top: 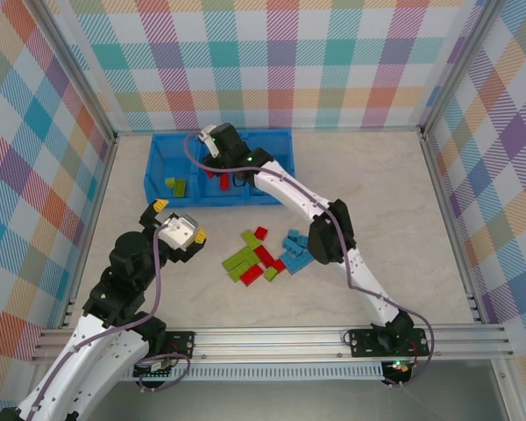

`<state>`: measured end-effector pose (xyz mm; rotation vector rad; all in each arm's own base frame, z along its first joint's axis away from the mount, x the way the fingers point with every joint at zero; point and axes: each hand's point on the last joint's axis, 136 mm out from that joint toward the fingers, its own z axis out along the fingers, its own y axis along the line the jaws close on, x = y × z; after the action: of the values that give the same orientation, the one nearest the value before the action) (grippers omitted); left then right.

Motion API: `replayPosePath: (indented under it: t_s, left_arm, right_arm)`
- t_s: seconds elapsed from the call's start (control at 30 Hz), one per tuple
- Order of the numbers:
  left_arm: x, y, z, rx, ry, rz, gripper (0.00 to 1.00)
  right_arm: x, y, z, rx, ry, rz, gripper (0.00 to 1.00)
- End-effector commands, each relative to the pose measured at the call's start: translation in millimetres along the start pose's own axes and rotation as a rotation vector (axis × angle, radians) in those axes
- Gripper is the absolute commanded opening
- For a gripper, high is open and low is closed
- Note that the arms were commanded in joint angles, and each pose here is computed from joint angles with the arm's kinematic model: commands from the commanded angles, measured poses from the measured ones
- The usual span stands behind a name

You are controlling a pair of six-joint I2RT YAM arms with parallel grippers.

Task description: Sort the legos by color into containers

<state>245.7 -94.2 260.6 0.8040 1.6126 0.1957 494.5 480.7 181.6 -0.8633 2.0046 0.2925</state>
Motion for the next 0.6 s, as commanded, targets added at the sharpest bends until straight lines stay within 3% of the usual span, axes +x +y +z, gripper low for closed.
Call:
replayPosePath:
  t_s: [0.0,0.33,0.57]
  left_arm:
    - [-1,10,0,-0.054,-0.014,-0.024,1.0]
    - [0,16,7,-0.082,-0.001,-0.074,1.0]
    - [-3,17,17,-0.068,0.023,-0.184,1.0]
  right_arm:
    - [-2,-5,-13,0.016,0.046,-0.052,0.48]
    - [-9,-5,-65,-0.027,0.102,-0.066,0.48]
    - [22,8,-136,-0.186,0.309,-0.165,0.59]
